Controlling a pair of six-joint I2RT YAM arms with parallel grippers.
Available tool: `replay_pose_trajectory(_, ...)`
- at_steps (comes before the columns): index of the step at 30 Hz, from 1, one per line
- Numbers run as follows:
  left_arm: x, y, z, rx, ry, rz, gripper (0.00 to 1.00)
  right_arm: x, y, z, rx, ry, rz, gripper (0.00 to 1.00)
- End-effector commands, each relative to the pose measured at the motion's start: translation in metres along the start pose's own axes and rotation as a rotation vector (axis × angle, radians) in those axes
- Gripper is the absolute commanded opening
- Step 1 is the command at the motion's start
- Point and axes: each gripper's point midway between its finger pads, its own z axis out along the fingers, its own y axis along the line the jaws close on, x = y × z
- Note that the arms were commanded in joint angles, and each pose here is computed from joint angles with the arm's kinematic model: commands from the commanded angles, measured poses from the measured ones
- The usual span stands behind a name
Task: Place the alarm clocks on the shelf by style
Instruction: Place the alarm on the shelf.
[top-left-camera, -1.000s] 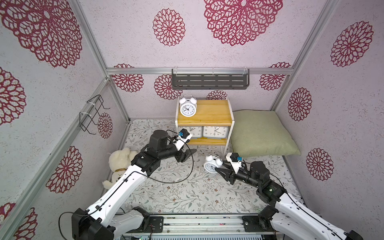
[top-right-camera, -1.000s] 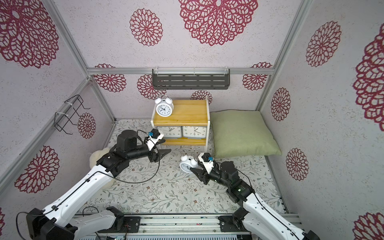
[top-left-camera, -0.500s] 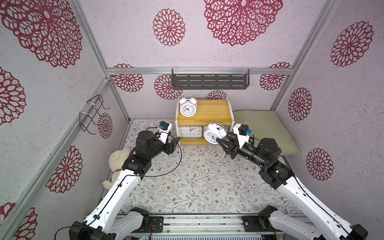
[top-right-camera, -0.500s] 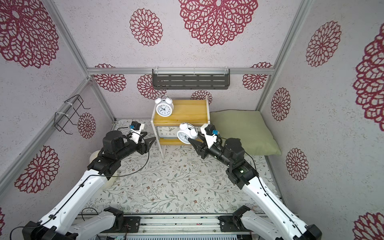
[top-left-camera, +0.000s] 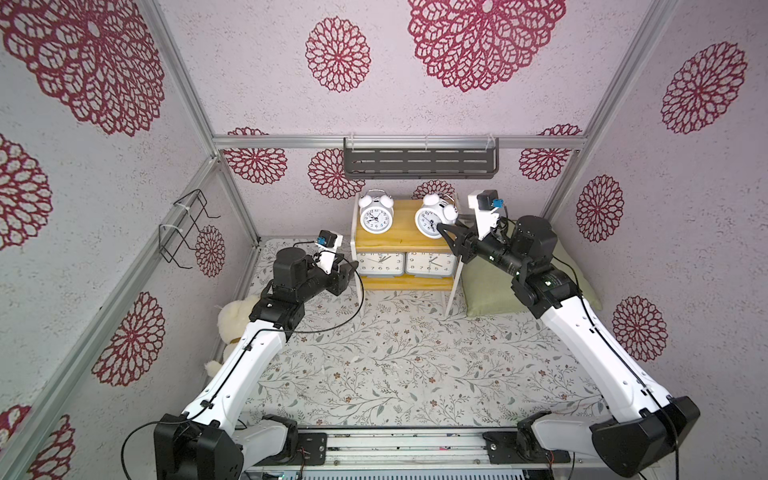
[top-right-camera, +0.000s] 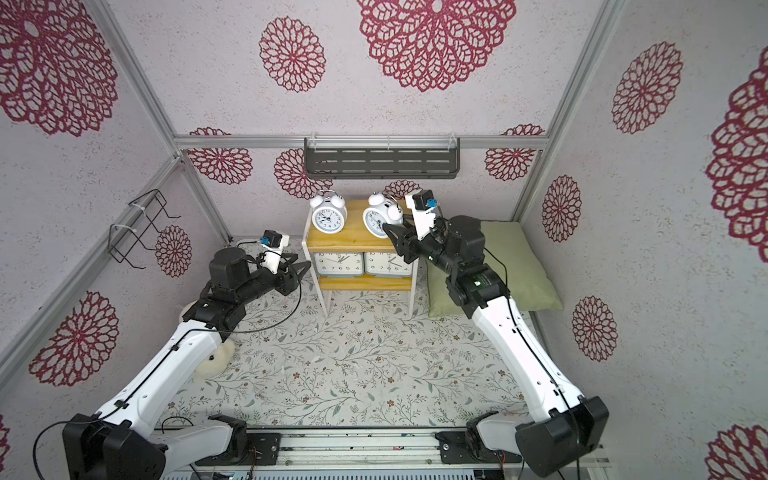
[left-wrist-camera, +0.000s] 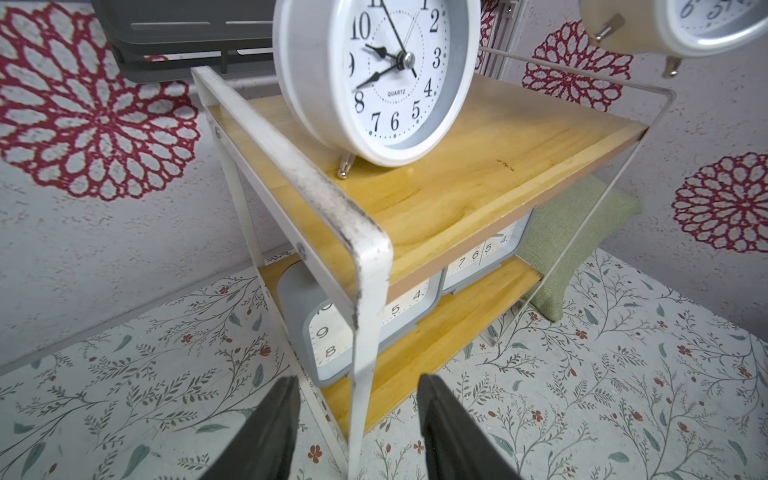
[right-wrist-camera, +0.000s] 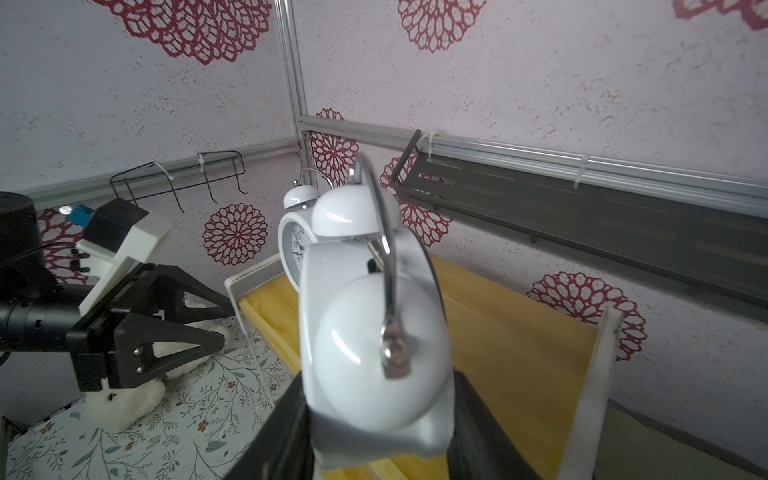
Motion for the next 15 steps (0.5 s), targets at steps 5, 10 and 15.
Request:
replay_pose_trajectory(5, -0.011, 0.002, 0.006, 0.051, -0.037, 0.024, 0.45, -0.031, -0.012, 0.015, -0.047, -0.033, 0.005, 0.23)
replay_pose_trajectory(10, -0.01, 0.003, 0.01, 0.069, -0.035, 0.028, 0.43, -0.027, -0.019, 0.03, -0.064, 0.016, 0.027, 0.22)
replay_pose_trajectory(15, -0.01, 0.003, 0.013, 0.091, -0.029, 0.027, 0.39, -0.025, -0.022, 0.037, -0.075, 0.046, 0.039, 0.22)
